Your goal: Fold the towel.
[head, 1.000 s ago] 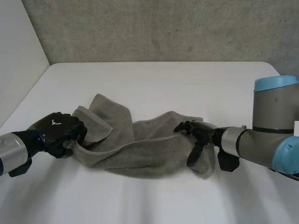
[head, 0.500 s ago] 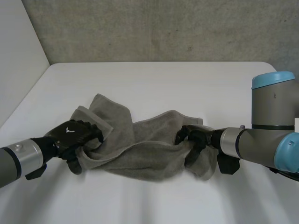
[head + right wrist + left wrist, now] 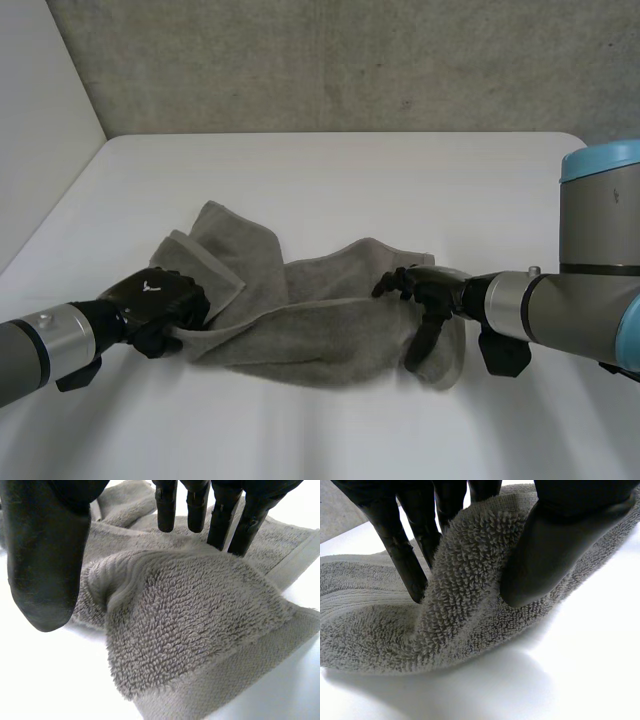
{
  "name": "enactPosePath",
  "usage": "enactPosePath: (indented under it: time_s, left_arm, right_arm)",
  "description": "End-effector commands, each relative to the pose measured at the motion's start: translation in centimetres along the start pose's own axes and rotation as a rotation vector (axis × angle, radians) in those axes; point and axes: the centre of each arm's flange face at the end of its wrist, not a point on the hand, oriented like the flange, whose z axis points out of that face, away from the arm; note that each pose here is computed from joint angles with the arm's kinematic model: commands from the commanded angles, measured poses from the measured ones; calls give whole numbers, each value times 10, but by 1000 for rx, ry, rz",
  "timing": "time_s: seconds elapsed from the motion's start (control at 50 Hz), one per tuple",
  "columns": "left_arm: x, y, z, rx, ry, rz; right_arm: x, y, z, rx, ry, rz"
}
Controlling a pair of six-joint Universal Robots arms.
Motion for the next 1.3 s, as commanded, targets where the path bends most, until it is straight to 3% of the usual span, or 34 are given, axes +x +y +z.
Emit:
enactPosePath:
  time_s: [0.02,0.44,0.82,1.3]
  left_arm:
    - [0,0,0,-2,-2,-2]
    - [2,0,-6,2,-4,-7]
    - [1,-26,-22,84,-54,25]
    - [-12,-23,-26,91,-77,-2]
  right_arm:
    - [-3,-6,-5,-44,-13,-44]
    - [-11,-44,34,61,-36,19]
    - [-27,-24,64,22,35,-61]
    - [-27,-19,65,-1,47,-83]
